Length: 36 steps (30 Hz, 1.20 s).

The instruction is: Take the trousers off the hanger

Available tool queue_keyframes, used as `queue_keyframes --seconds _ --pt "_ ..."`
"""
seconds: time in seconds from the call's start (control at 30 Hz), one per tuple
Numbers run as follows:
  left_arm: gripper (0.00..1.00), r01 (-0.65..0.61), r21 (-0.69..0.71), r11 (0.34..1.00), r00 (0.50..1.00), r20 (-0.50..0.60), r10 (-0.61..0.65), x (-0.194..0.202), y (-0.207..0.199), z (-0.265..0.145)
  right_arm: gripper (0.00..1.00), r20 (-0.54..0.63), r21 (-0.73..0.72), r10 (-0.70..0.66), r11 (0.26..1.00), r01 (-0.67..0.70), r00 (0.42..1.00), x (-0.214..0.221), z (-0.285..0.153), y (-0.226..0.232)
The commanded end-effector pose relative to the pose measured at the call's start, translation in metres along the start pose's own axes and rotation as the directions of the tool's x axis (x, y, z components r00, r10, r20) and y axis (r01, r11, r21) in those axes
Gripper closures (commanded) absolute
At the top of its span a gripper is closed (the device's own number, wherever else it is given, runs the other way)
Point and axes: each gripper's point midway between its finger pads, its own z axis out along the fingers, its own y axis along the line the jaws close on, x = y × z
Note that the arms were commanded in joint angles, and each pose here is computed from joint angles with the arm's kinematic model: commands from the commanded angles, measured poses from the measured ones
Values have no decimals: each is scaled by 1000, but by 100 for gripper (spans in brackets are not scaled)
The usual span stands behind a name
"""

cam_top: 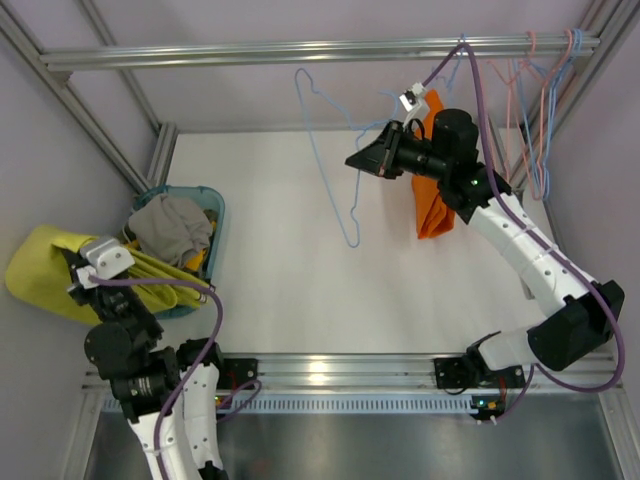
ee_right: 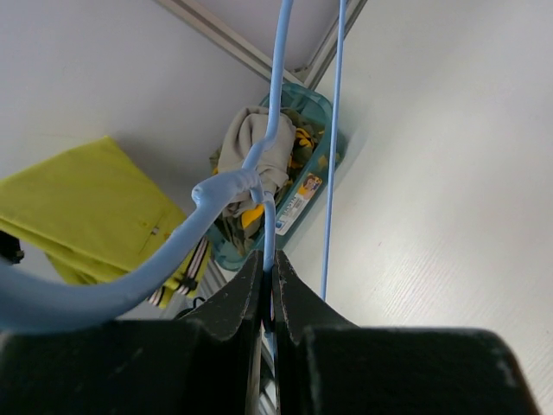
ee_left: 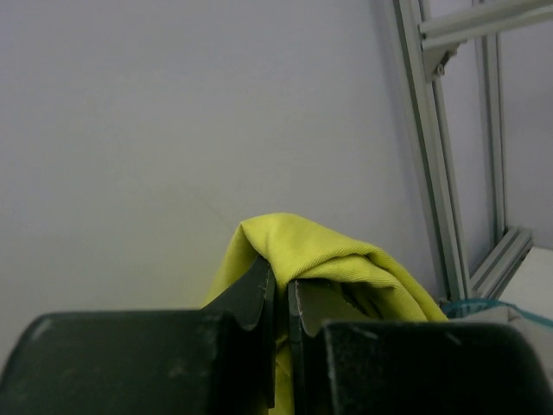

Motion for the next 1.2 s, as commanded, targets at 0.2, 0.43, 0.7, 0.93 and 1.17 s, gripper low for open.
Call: queue_keyframes --seconds 0.2,0.43,0.7,0.93,1.17 --pt "100 -63 -129 990 996 60 71 -5 16 10 100 49 -52 -79 995 81 996 -19 0 23" --pt "100 -103 -160 982 993 43 111 -16 28 11 100 35 -56 -58 997 60 998 -17 6 20" --pt "100 -183 -3 983 983 -5 183 20 -26 41 100 25 -58 -53 997 55 998 -16 13 16" --pt "100 -145 195 970 989 20 144 61 -108 82 100 27 -66 -102 992 104 994 -17 4 23" --pt "100 -1 440 898 986 -152 76 139 -200 94 100 -4 -83 -224 971 223 975 -12 -18 36"
